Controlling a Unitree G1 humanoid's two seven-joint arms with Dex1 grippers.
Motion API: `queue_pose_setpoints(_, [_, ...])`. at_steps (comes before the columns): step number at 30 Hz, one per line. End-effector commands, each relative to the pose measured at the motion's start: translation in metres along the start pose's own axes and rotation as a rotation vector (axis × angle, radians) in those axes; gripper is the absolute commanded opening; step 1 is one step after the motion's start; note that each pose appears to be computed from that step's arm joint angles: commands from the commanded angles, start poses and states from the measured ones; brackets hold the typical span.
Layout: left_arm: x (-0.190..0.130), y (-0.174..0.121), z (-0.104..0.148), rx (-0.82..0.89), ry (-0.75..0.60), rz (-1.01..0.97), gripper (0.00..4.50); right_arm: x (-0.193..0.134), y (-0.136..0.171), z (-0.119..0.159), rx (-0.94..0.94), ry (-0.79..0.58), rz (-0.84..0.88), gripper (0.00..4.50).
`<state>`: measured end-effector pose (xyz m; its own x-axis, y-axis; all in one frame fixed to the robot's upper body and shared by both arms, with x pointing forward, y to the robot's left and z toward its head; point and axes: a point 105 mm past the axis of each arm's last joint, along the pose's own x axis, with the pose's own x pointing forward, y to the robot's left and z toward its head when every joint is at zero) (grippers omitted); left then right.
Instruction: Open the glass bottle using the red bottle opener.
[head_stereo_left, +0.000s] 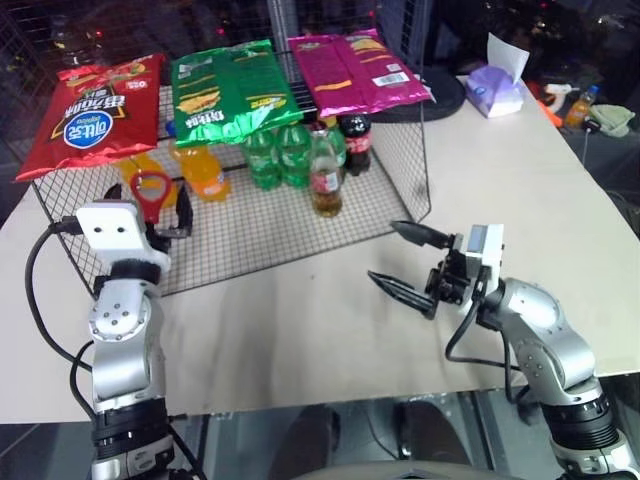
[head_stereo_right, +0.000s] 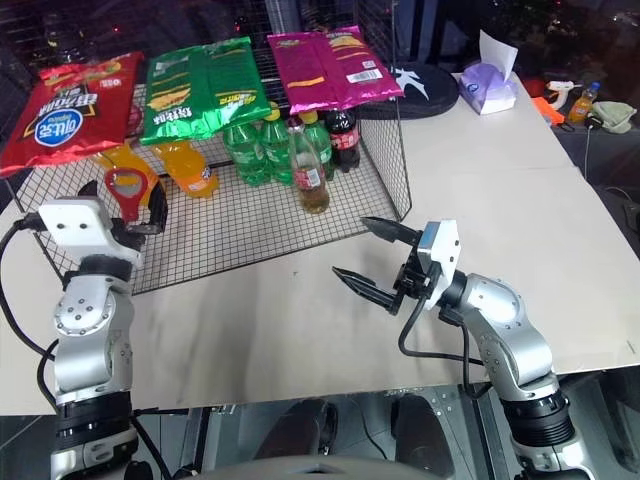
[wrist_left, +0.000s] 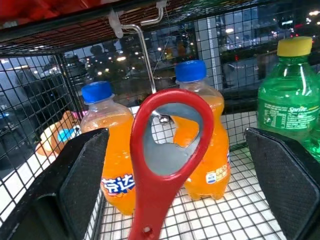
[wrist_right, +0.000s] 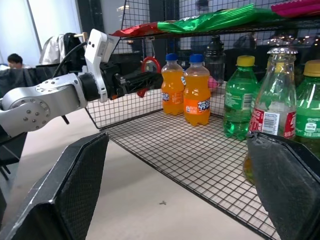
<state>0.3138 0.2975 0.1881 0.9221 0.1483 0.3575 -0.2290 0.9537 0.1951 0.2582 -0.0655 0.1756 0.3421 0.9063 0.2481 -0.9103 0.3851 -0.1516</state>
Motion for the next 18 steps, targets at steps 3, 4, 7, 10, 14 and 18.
queue_pose_setpoints(3, [0.012,0.012,0.013,0.019,-0.064,0.035,4.5,0.001,0.002,0.009,-0.045,-0.038,-0.003,4.46])
queue_pose_setpoints(4, [0.013,0.012,0.013,0.017,-0.067,0.036,4.5,0.001,0.002,0.009,-0.046,-0.038,-0.003,4.46])
queue_pose_setpoints(7, [0.016,0.01,0.014,0.005,-0.076,0.021,3.75,0.001,0.002,0.008,-0.046,-0.041,-0.01,4.5])
queue_pose_setpoints(10, [0.015,0.008,0.011,-0.009,-0.067,0.01,2.4,0.001,0.002,0.007,-0.046,-0.042,-0.016,4.5])
queue_pose_setpoints(14, [0.014,0.007,0.006,-0.029,-0.051,0.002,0.53,0.001,0.002,0.007,-0.047,-0.042,-0.02,4.5])
queue_pose_setpoints(18, [0.012,0.007,0.002,-0.074,-0.037,0.007,0.03,0.001,0.001,0.006,-0.05,-0.043,-0.024,4.5])
